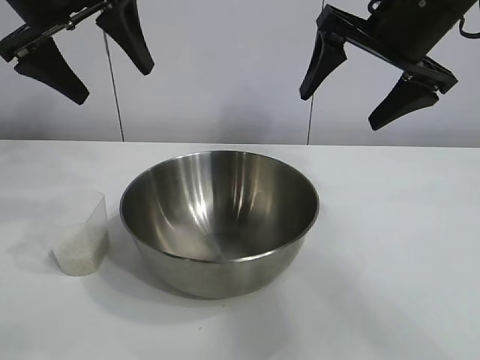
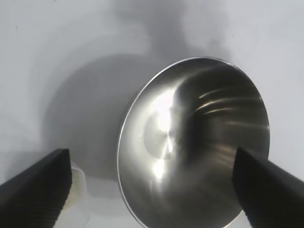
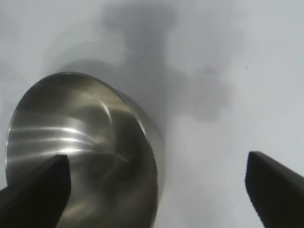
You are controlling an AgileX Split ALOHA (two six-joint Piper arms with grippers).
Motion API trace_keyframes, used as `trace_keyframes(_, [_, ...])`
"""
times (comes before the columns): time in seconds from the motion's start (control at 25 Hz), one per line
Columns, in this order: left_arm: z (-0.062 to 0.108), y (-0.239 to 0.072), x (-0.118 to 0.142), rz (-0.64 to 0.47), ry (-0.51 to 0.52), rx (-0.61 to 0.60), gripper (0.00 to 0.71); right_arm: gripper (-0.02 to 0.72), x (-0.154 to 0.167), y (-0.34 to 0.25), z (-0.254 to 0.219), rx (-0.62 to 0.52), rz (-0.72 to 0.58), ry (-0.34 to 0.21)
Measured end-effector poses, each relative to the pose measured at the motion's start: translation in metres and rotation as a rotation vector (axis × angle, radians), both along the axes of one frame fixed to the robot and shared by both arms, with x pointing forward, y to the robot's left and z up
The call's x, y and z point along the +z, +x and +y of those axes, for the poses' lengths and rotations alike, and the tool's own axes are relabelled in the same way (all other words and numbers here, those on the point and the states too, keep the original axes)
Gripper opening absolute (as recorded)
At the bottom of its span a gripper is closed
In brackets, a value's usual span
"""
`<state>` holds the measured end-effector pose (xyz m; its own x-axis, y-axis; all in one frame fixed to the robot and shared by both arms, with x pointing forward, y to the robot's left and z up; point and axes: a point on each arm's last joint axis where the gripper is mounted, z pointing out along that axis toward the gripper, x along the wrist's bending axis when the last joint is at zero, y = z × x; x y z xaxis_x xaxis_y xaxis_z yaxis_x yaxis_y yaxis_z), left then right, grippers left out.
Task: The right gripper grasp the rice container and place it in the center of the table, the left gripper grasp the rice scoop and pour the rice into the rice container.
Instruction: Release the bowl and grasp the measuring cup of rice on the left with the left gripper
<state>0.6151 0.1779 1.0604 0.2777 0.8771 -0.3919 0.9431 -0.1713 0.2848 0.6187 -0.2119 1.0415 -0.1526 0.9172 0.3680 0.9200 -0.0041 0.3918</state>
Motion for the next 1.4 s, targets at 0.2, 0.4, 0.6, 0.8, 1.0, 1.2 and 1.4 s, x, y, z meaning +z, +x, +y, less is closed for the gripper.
trace_keyframes(0.2, [0.004,-0.006,-0.003,0.022,0.068,-0.107,0.659,0.694,0.000,0.000,0.000,0.001,0.000,0.000])
trace_keyframes(0.4, [0.005,0.000,0.001,-0.086,0.082,-0.169,0.659,0.694,0.000,0.000,0.000,0.009,-0.002,-0.003])
trace_keyframes(0.6, [0.018,0.009,0.037,-0.521,0.135,-0.021,0.659,0.694,-0.001,-0.002,0.000,0.022,0.013,-0.007])
trace_keyframes(0.8, [0.038,-0.017,0.052,-0.946,0.210,0.081,0.659,0.694,-0.001,-0.002,0.000,0.028,0.015,-0.014])
trace_keyframes(1.0, [0.059,-0.057,-0.015,-1.074,0.309,0.162,0.659,0.694,-0.001,-0.002,-0.001,0.032,0.013,-0.025])
trace_keyframes(1.2, [0.085,-0.112,-0.069,-1.290,0.339,0.367,0.659,0.694,-0.002,-0.002,-0.001,0.034,0.012,-0.033])
trace_keyframes(1.4, [0.098,-0.154,-0.116,-1.241,0.399,0.367,0.659,0.694,-0.002,-0.002,-0.002,0.034,0.011,-0.034])
